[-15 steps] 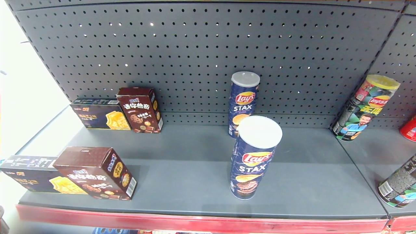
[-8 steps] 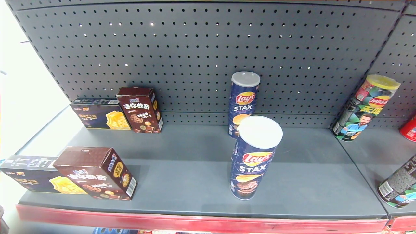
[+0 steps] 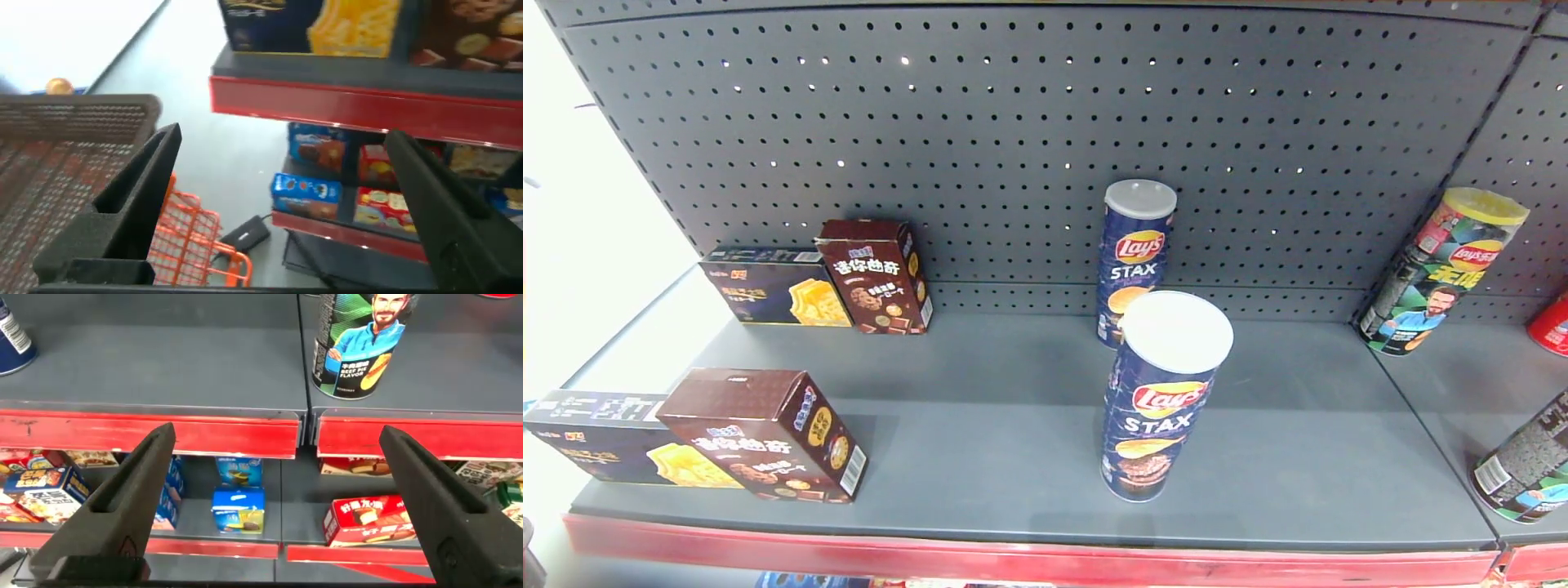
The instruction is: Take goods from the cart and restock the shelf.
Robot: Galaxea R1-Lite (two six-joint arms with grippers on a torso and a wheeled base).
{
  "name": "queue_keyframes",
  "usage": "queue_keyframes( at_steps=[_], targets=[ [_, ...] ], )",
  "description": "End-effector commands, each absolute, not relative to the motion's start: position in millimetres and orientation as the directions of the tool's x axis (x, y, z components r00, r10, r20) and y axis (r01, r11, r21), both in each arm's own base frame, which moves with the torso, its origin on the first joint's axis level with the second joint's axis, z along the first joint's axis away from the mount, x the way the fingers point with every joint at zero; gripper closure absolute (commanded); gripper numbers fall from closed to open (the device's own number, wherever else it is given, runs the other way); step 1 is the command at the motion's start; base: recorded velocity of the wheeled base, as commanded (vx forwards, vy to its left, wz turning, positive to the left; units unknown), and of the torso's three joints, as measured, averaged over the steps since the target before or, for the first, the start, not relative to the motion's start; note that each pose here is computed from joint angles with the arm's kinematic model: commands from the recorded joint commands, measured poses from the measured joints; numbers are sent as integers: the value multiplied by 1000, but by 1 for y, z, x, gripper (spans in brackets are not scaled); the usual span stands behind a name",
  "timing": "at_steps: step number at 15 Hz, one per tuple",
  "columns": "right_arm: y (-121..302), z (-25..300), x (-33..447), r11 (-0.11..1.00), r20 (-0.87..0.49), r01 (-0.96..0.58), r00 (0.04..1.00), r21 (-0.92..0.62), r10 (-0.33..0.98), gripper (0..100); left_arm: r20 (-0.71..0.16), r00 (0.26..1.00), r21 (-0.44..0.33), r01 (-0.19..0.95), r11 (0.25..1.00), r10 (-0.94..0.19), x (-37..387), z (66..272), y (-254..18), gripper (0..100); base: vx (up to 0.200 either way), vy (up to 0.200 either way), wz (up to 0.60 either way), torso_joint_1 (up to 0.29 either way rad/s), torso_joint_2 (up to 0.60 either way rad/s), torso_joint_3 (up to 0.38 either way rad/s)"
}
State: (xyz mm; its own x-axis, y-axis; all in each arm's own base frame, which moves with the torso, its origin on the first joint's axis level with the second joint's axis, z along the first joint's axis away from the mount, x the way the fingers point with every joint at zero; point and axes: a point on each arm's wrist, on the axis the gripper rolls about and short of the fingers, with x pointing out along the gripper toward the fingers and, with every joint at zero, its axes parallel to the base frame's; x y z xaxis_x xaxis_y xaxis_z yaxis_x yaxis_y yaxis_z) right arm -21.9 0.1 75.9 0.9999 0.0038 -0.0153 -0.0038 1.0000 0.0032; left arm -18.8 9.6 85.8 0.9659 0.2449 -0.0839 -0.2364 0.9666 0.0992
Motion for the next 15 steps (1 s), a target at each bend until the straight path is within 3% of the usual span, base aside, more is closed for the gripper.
queue_keyframes(
  at_steps=[1,2,5,6,8,11,15],
  targets=[
    [0,76,-22,1000,-17,-6,1000,3,6,0,-94,985,90,-134,987,143,-18,85,7,0,0,0,0,0,0,0],
    [0,76,-22,1000,-18,-5,1000,3,5,0,-99,995,72,-4,997,11,-18,85,2,0,0,0,0,0,0,0],
    [0,76,-22,1000,-17,-5,1000,3,5,0,-69,994,79,96,992,-90,-19,76,-3,0,0,0,0,0,0,0],
    [0,76,-22,1000,-17,-5,1000,3,5,0,-20,993,87,115,990,-113,-23,75,-2,0,0,0,0,0,0,0],
    [0,76,-22,1000,-17,-5,1000,3,5,0,-6,996,82,89,993,-89,-23,75,-2,0,0,0,0,0,0,0],
    [0,76,-22,1000,-17,-5,1000,3,5,0,-3,999,49,-47,998,48,-23,75,1,0,0,0,0,0,0,0],
    [0,76,-22,1000,-17,-5,1000,3,5,0,-3,999,51,-40,998,40,-23,75,1,0,0,0,0,0,0,0]
  ],
)
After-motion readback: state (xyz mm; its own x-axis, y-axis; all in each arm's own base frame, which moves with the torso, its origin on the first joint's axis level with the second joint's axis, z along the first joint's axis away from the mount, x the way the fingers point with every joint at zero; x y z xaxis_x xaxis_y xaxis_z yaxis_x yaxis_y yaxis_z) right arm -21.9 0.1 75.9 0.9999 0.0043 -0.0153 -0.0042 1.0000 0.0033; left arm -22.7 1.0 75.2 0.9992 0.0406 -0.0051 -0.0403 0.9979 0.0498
